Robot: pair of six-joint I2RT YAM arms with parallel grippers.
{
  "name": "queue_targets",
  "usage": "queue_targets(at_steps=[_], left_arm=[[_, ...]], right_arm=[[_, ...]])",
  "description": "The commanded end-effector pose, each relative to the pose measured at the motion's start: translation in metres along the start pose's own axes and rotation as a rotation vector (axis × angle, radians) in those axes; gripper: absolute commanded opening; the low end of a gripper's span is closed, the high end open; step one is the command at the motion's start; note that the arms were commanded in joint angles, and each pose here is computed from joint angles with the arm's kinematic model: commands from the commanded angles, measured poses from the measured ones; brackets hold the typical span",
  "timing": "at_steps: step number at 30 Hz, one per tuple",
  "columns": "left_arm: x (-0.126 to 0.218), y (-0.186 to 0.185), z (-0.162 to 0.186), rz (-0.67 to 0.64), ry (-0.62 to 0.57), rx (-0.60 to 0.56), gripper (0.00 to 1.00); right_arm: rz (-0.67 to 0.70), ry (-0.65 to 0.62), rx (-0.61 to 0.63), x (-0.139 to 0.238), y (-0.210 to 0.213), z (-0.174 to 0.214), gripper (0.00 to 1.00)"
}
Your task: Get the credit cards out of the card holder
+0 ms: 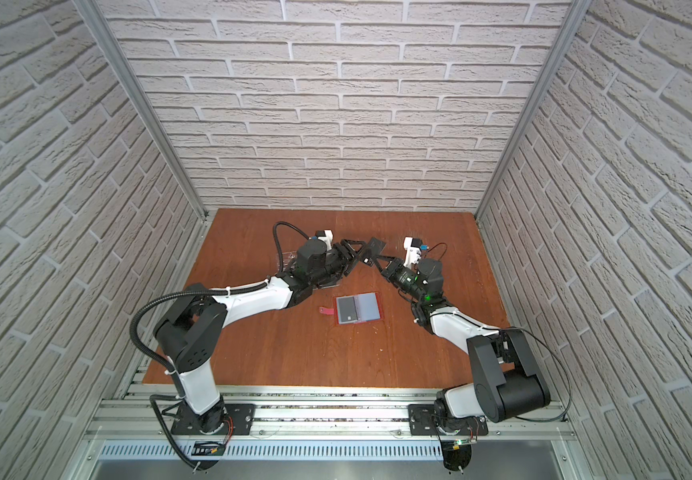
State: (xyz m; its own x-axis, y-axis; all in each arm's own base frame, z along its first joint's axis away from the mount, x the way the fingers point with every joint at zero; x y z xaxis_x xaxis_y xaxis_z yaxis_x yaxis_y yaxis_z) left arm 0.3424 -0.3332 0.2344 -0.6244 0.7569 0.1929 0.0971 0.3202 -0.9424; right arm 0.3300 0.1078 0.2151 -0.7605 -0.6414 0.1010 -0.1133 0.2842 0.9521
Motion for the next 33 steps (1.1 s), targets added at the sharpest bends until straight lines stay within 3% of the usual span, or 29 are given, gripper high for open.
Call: queue_targets(at_steps=[1, 9, 16, 23, 28, 33], left_arm=[[-0.004, -0.014, -0.006, 0.078, -0.027, -0.028, 0.59], [-0.009, -0.011, -0.003, 0.079, -0.013, -0.028, 0.48], [-0.007, -0.011, -0.004, 0.075, -0.012, -0.044, 0.27], [-0.007, -0.008, -0.005, 0.070, -0.012, -0.046, 0.15], [-0.009, -0.007, -0.004, 0.067, 0.001, -0.054, 0.00], [-0.009, -0.004, -0.005, 0.050, 0.018, -0.077, 0.00]], right_arm=[[-0.080, -0.031, 0.015, -0.005, 0.013, -0.006, 0.06], [-0.091, -0.032, -0.007, -0.011, 0.007, -0.007, 0.06], [-0.114, -0.028, -0.053, -0.018, -0.004, -0.006, 0.06], [-0.107, -0.020, -0.069, -0.021, -0.011, -0.005, 0.06], [-0.099, -0.012, -0.071, -0.022, -0.014, -0.004, 0.10], [-0.094, -0.003, -0.068, -0.021, -0.016, -0.002, 0.15]])
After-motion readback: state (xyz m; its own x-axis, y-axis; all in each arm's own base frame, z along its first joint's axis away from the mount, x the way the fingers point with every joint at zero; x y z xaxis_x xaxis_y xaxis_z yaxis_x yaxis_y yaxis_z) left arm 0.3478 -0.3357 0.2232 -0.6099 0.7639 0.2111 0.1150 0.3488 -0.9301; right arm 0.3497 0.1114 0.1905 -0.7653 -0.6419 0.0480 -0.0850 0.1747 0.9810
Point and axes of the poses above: each gripper's point midway between its finger pads, its own x axis back along the fingers, its own y axis along the line the jaws close on, z = x × y, the point moved 8 cm from there along x, back along the fingers, and after that the axes turned 6 degrees about -x, right-handed, at the moved point
